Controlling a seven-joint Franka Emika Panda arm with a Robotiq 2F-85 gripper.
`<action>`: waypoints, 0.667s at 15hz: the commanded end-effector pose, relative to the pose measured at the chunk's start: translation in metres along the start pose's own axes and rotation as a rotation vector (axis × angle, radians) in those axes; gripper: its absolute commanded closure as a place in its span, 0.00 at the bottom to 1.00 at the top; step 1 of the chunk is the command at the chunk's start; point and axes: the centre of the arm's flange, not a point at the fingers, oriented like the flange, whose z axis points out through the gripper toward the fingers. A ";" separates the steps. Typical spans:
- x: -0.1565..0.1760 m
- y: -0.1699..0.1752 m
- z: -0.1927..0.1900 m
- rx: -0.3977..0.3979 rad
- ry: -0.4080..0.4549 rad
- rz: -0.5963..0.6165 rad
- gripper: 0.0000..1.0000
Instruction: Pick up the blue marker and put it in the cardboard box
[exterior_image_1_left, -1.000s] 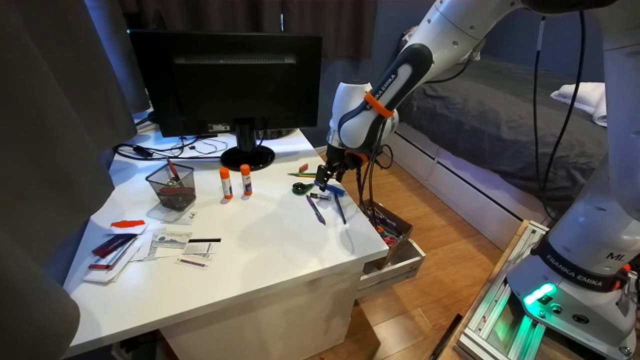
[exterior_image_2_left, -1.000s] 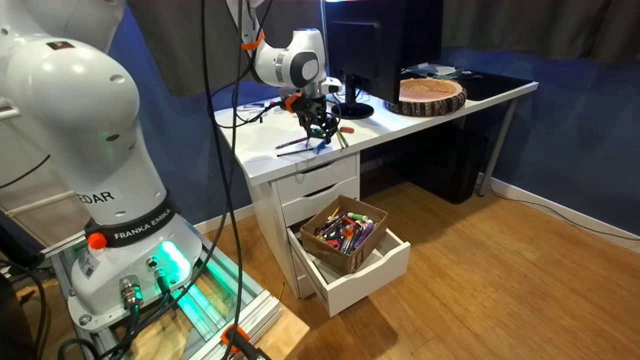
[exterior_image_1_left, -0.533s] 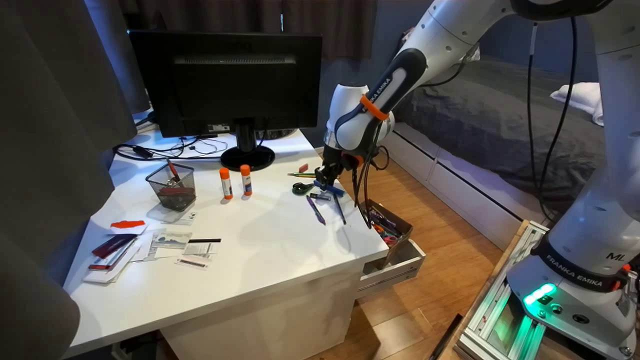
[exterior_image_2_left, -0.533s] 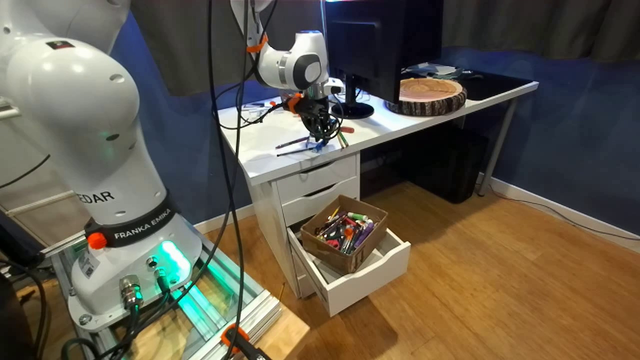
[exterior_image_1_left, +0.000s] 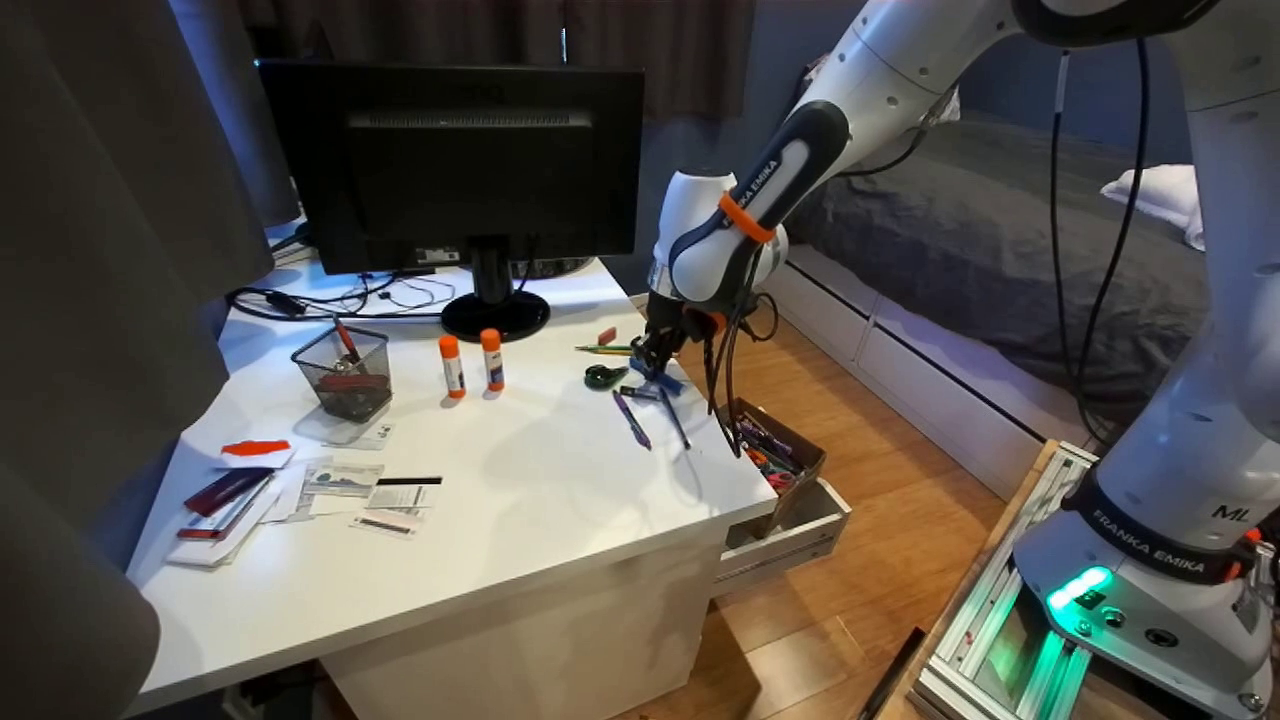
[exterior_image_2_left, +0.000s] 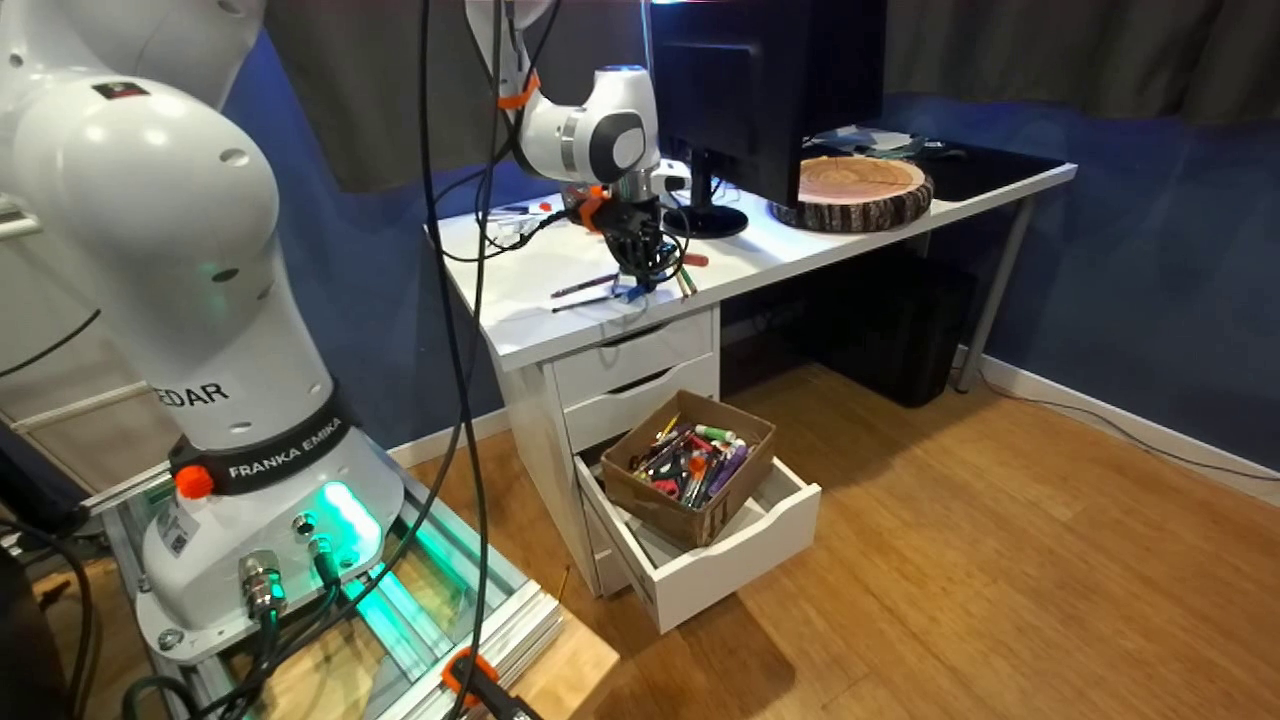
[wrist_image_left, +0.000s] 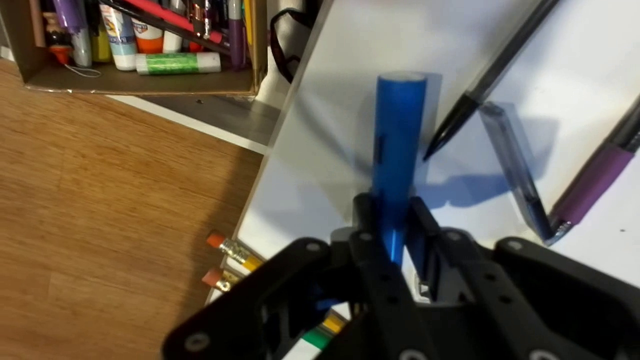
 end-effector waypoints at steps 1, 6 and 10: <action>-0.005 0.007 -0.034 0.008 0.010 0.011 0.95; -0.019 0.044 -0.095 -0.002 0.042 0.066 0.95; -0.042 0.092 -0.112 -0.058 -0.003 0.160 0.95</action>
